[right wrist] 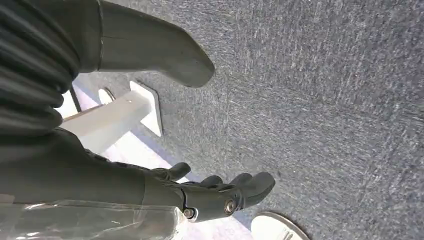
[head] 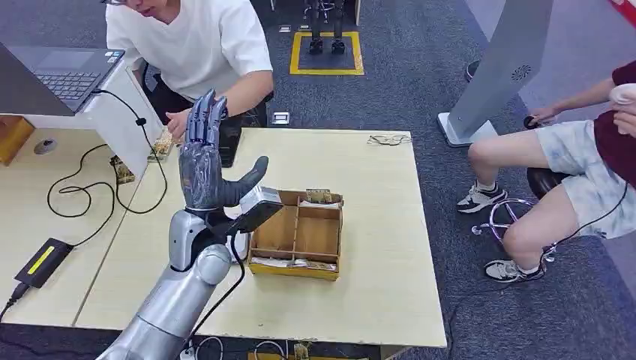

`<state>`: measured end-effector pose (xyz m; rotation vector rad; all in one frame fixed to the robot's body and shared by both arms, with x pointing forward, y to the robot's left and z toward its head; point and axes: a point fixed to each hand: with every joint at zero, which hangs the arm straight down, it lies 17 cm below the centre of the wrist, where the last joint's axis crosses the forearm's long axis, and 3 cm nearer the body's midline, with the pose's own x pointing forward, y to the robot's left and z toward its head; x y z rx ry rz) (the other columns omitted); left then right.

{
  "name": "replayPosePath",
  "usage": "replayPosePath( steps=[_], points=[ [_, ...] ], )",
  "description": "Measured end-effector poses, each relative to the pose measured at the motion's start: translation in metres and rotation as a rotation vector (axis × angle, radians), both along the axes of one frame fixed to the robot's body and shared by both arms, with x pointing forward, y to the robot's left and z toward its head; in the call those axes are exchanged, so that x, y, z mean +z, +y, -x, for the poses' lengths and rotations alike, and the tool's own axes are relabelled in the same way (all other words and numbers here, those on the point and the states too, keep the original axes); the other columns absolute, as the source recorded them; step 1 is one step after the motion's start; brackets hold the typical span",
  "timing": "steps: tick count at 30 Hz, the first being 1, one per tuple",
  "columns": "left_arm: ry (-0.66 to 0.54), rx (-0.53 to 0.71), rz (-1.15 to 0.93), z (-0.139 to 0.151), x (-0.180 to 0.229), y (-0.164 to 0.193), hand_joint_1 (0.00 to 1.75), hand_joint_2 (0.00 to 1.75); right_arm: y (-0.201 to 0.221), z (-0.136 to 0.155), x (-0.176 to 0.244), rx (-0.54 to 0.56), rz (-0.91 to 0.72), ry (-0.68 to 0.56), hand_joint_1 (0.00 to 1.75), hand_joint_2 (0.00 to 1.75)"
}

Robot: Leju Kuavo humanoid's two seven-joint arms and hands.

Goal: Pass the card to the sensor for recognition and then transmit it.

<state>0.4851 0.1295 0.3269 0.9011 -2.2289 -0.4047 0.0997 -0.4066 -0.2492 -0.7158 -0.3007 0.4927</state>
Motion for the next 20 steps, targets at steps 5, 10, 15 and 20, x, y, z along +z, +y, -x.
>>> replayPosePath(
  steps=[5,10,15,20],
  points=[
    [-0.053,0.000,-0.060,0.028,-0.007,0.001,0.00,1.75,-0.002,0.011,-0.001,-0.012,0.004,0.013,0.00,1.75],
    [-0.070,0.010,-0.064,0.054,-0.020,0.013,0.00,1.75,-0.003,0.019,-0.002,-0.021,0.007,0.024,0.00,1.75],
    [-0.086,-0.026,-0.021,0.086,-0.032,0.019,0.00,1.75,0.000,0.030,-0.003,-0.048,0.005,0.038,0.00,1.75],
    [-0.091,-0.028,0.024,0.111,-0.038,0.025,0.00,1.75,0.006,0.041,-0.005,-0.082,0.000,0.046,0.00,1.75]
  ],
)
